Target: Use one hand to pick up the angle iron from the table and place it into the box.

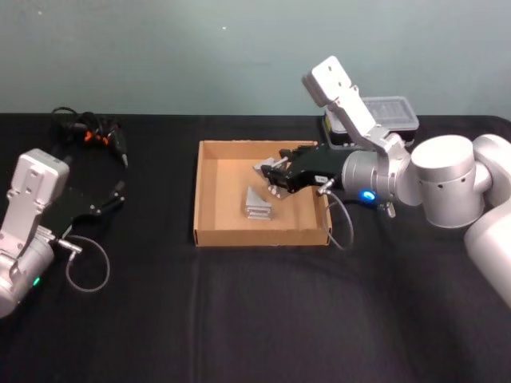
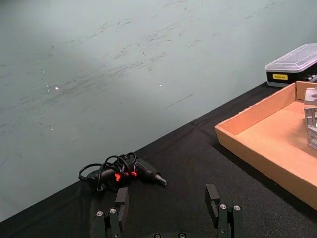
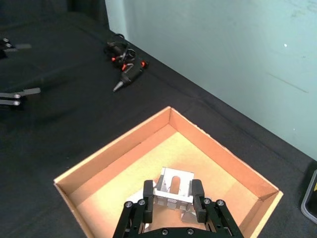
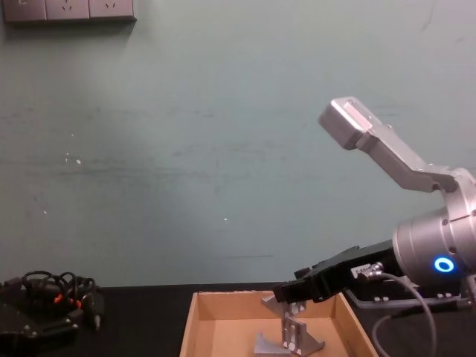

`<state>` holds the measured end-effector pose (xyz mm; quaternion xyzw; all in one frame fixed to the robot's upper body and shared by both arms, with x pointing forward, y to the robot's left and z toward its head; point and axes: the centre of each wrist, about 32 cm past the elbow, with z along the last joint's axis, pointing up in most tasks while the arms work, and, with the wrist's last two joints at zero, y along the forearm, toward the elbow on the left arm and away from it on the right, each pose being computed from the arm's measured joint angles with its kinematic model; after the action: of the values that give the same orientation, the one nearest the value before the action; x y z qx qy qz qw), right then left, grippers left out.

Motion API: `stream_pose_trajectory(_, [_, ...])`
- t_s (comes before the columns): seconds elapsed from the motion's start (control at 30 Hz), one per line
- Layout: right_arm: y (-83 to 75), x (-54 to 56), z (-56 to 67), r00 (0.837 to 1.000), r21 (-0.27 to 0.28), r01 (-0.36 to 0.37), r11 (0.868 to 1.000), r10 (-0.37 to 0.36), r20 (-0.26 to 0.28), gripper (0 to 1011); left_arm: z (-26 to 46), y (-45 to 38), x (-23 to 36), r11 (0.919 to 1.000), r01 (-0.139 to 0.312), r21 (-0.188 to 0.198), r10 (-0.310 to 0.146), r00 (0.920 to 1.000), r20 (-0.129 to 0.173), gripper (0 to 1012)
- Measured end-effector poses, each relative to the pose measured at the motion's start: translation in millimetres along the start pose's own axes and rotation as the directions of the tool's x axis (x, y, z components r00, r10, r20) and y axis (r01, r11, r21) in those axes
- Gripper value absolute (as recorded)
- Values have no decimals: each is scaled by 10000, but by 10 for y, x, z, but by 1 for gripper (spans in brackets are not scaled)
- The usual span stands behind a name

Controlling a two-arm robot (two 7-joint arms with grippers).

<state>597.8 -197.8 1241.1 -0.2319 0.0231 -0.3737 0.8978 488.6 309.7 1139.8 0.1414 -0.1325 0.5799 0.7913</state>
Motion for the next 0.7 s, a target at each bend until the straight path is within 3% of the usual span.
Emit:
stream_pose_trajectory(0.4, [123,48,-54,10000,-384,-3,9993,0,-78,474,0,0,0,10000,0,0,0,10000,0,1011])
stream_pose_trajectory(0.7, [116,51,-24,10000,-312,-82,9995,82,7,474,0,0,0,10000,0,1,0,10000,0,1011])
